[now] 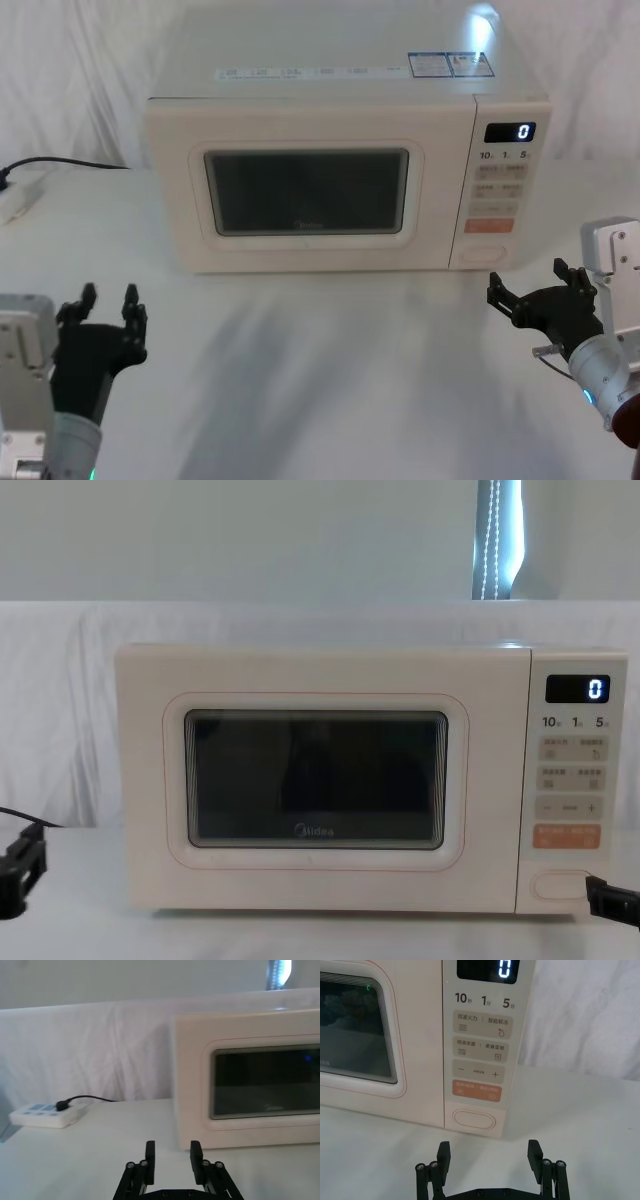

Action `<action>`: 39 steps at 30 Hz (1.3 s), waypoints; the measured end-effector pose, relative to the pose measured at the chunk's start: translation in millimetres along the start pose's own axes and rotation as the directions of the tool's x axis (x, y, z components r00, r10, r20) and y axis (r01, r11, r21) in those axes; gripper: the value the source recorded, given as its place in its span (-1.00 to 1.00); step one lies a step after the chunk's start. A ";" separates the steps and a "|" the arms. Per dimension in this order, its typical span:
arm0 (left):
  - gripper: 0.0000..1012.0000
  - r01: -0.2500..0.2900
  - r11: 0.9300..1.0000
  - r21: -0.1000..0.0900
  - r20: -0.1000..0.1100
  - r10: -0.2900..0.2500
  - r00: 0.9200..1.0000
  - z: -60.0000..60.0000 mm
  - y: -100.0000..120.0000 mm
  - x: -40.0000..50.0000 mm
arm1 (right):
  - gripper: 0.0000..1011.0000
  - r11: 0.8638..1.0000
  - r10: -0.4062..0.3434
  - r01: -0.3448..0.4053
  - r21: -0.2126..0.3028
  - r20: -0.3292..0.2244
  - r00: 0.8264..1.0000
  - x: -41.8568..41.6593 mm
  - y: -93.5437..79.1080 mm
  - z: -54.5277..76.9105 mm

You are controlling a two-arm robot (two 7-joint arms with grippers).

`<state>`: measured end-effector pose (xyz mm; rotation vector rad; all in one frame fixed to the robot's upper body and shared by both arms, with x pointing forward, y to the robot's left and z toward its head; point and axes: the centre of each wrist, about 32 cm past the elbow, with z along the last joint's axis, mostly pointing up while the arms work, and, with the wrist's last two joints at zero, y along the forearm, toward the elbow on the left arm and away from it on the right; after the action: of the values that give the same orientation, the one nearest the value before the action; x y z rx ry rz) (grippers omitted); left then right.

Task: Press the button to open the microwave door with one hand; close the microwave door with the other hand.

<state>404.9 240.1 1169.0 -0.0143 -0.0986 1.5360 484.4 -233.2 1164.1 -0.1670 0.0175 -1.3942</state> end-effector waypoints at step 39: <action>0.98 -0.001 1.000 0.003 0.000 0.001 1.000 -0.8 0.0 0.3 | 0.98 1.000 0.000 0.000 0.000 0.000 1.000 0.0 0.0 0.0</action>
<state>405.0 240.4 1168.1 -0.0121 -0.0967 1.5369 484.4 -233.2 1164.0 -0.1670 0.0175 -1.3942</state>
